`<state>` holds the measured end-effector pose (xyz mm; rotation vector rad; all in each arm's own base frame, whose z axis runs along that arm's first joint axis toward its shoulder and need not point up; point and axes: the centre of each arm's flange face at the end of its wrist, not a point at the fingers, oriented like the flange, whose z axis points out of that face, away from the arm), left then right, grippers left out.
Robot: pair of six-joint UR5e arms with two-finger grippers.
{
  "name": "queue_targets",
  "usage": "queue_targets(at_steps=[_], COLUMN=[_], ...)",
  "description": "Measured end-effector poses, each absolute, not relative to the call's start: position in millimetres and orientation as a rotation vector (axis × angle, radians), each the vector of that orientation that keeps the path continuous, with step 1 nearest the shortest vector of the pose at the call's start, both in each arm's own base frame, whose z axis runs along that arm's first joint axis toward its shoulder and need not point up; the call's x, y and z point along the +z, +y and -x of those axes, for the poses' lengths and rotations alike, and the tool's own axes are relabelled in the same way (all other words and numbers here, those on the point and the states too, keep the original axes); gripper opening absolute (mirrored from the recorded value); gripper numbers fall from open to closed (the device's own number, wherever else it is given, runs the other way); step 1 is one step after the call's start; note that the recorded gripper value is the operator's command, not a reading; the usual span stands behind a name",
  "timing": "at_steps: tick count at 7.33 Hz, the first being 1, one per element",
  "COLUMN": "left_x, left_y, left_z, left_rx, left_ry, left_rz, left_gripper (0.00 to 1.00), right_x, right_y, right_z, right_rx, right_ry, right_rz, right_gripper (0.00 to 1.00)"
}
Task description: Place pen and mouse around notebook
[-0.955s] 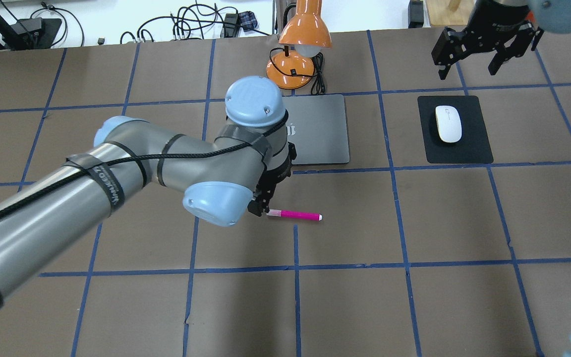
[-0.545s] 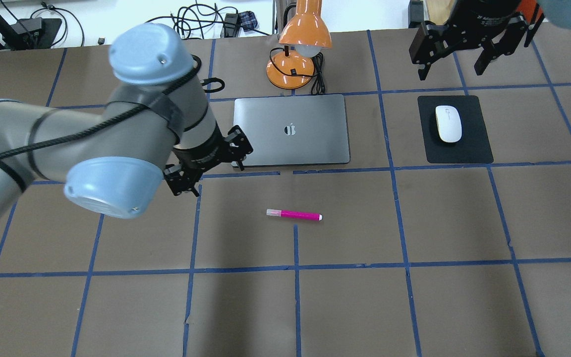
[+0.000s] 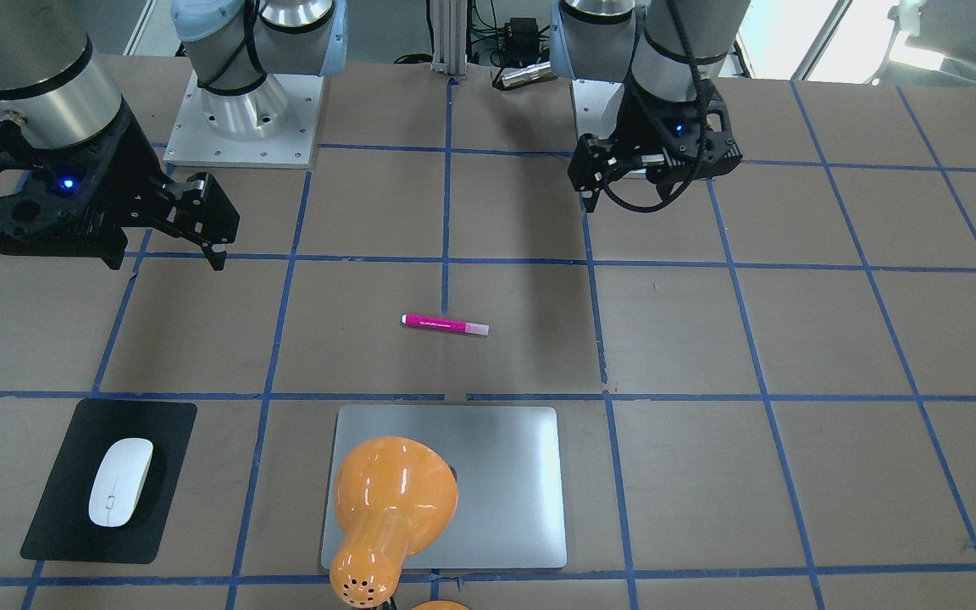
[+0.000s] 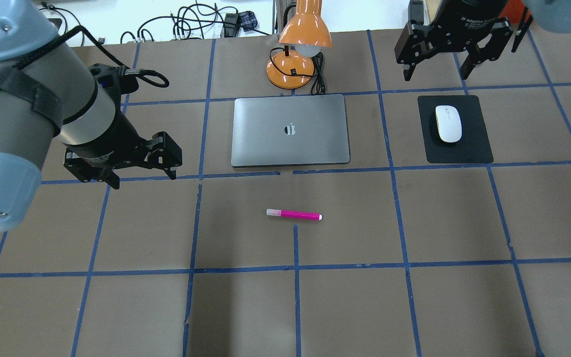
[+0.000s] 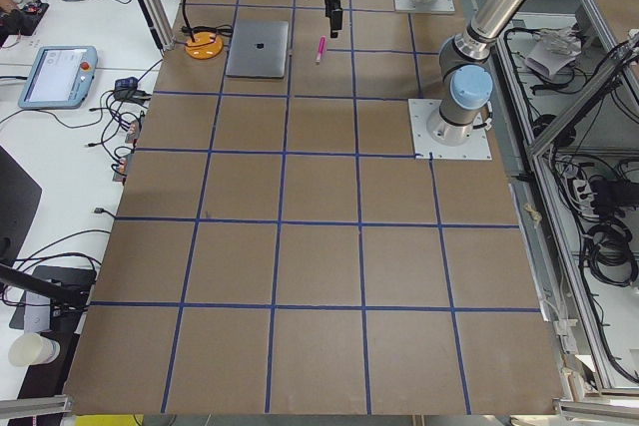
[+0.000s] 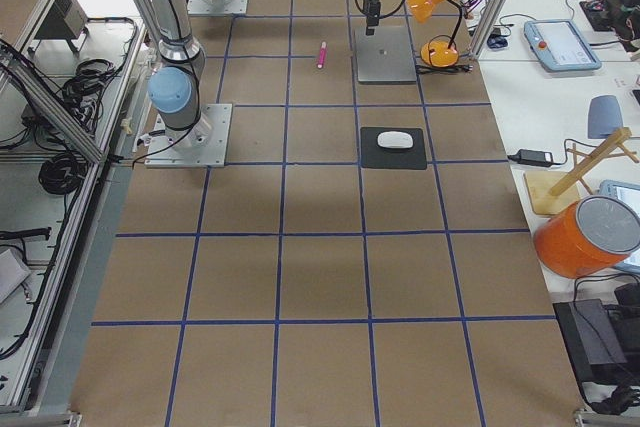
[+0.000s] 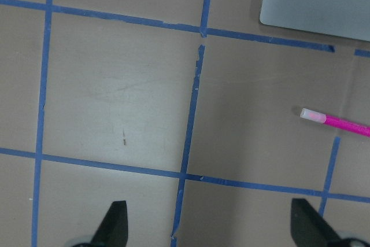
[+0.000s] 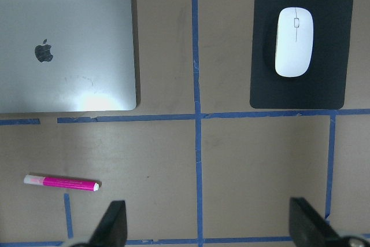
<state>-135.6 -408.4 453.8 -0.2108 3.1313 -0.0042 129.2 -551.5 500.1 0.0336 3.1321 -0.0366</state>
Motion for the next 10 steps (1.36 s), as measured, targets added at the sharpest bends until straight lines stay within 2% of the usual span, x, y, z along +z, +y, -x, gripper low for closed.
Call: queue_targets(at_steps=[3,5,7,10], left_x=[465.6,480.3,485.7,485.0], left_y=[-416.6,-452.1,-480.9,-488.9], left_z=[122.5,114.9,116.0,115.9], left_rx=[-0.043,-0.009,-0.03,-0.066], left_ry=[3.128,3.113,3.121,3.128], left_rz=[0.246,0.387,0.344,0.268], left_gripper=[1.0,1.0,1.0,1.0], right_x=[501.4,501.5,501.4,500.2], right_y=[-550.6,-551.3,-551.6,-552.1], right_z=[-130.6,-131.1,-131.4,-131.7], right_rx=[-0.042,-0.054,-0.056,-0.054], right_ry=[3.123,3.122,3.121,3.118], right_rz=[-0.038,-0.037,-0.037,-0.038], right_gripper=[1.0,1.0,1.0,1.0])
